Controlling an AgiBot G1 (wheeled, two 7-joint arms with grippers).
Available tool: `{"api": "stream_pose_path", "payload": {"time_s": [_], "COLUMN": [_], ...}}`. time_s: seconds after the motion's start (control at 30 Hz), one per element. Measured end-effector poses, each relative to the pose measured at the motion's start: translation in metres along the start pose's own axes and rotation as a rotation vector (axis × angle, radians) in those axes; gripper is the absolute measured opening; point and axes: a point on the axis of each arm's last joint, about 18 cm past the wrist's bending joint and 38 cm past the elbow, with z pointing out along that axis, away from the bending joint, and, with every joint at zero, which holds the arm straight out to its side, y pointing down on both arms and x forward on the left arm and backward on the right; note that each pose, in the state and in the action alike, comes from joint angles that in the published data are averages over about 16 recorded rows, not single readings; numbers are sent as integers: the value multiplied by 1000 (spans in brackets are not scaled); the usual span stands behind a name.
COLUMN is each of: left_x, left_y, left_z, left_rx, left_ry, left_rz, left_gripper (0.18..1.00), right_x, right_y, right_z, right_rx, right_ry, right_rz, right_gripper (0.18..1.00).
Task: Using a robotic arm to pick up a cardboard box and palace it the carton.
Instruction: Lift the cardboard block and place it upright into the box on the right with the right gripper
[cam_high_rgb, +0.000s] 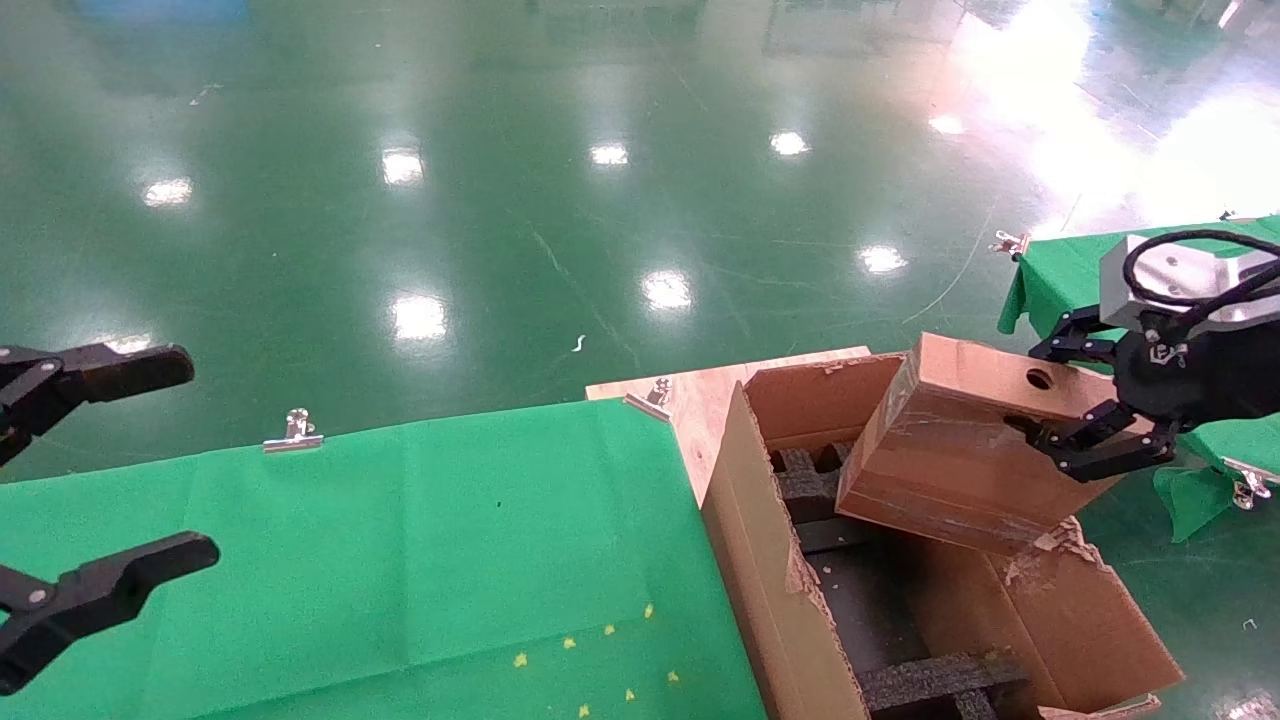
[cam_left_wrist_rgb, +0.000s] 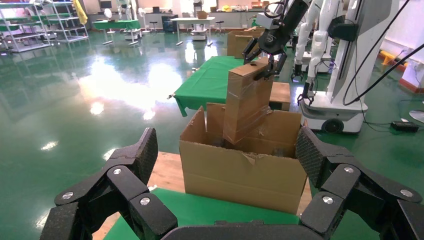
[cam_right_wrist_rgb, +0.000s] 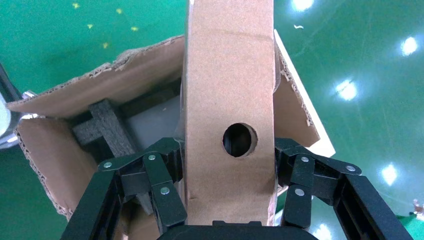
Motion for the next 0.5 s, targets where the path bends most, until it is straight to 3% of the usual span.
{"api": "stream_pose_path", "payload": {"time_s": [0.2, 0.5], "left_x": [0, 0], "left_y": [0, 0], "left_z": [0, 0], "left_rx": [0, 0], "left_ry": [0, 0], "left_rz": [0, 0], "left_gripper": [1001, 1001], "right_x": [2, -1], "right_y": [13, 35], "right_z": [15, 38], "right_rx": [-53, -147], "right_ry": [41, 169], "right_rz": [147, 462], "right_gripper": [303, 295]}}
